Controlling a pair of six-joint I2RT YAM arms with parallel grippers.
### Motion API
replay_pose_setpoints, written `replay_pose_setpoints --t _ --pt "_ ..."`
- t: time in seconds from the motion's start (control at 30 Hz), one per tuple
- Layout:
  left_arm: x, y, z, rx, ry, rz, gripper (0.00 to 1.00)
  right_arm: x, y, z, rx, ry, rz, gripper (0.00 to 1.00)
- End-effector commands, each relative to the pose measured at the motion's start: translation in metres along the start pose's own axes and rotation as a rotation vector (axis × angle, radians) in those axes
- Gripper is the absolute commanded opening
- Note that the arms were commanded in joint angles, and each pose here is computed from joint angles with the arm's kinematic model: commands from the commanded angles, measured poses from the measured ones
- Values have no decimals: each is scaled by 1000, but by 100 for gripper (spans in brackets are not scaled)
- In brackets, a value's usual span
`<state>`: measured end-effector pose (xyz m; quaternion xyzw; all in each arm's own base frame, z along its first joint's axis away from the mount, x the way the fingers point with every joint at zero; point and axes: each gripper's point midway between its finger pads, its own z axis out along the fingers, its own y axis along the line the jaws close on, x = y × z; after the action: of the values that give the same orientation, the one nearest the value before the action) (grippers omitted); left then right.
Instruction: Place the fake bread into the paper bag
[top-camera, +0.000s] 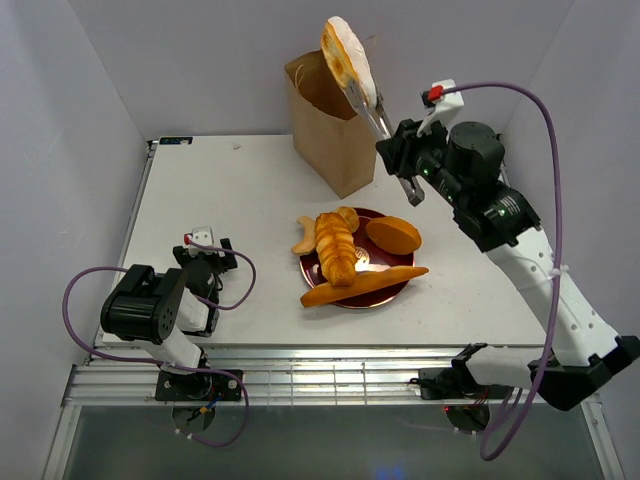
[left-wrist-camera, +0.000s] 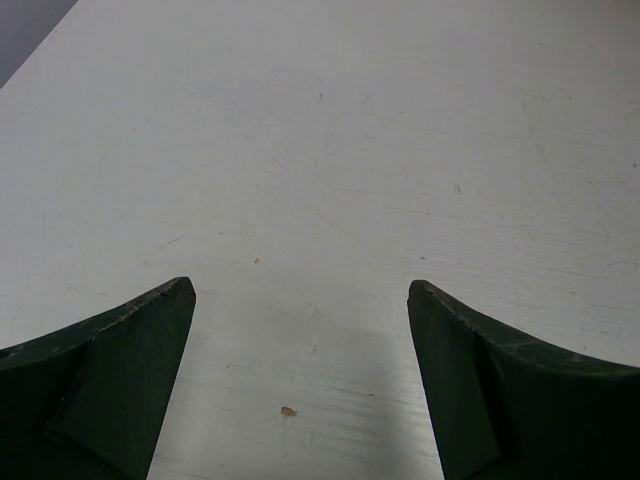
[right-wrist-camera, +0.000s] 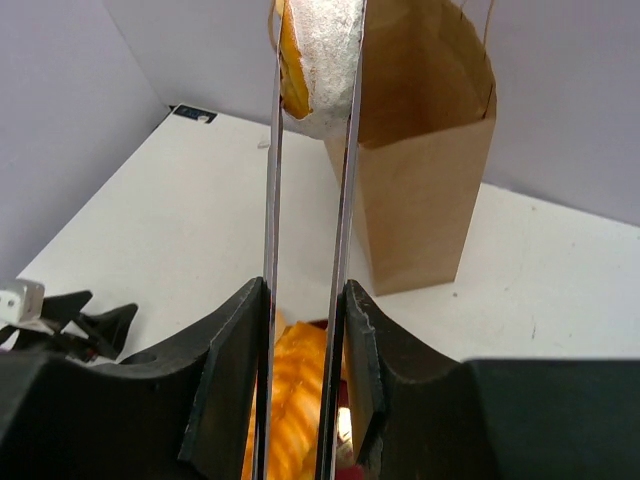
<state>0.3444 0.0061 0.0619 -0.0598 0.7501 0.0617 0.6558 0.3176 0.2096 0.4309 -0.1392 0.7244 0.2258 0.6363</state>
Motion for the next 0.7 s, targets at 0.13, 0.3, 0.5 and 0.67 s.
replay_pose_setpoints --t 0.13,0.3,0.5,0.67 --pt "-33 -4 4 13 -120 -49 98 -67 1 51 6 -167 -67 18" --pt "-33 -4 4 13 -120 -49 98 -62 -21 88 30 -138 -51 18" --pt "-33 -4 4 14 -121 -50 98 -52 -43 120 29 -101 -38 19" --pt "-34 -4 5 14 -121 -50 98 -36 -43 141 -24 -49 -36 19"
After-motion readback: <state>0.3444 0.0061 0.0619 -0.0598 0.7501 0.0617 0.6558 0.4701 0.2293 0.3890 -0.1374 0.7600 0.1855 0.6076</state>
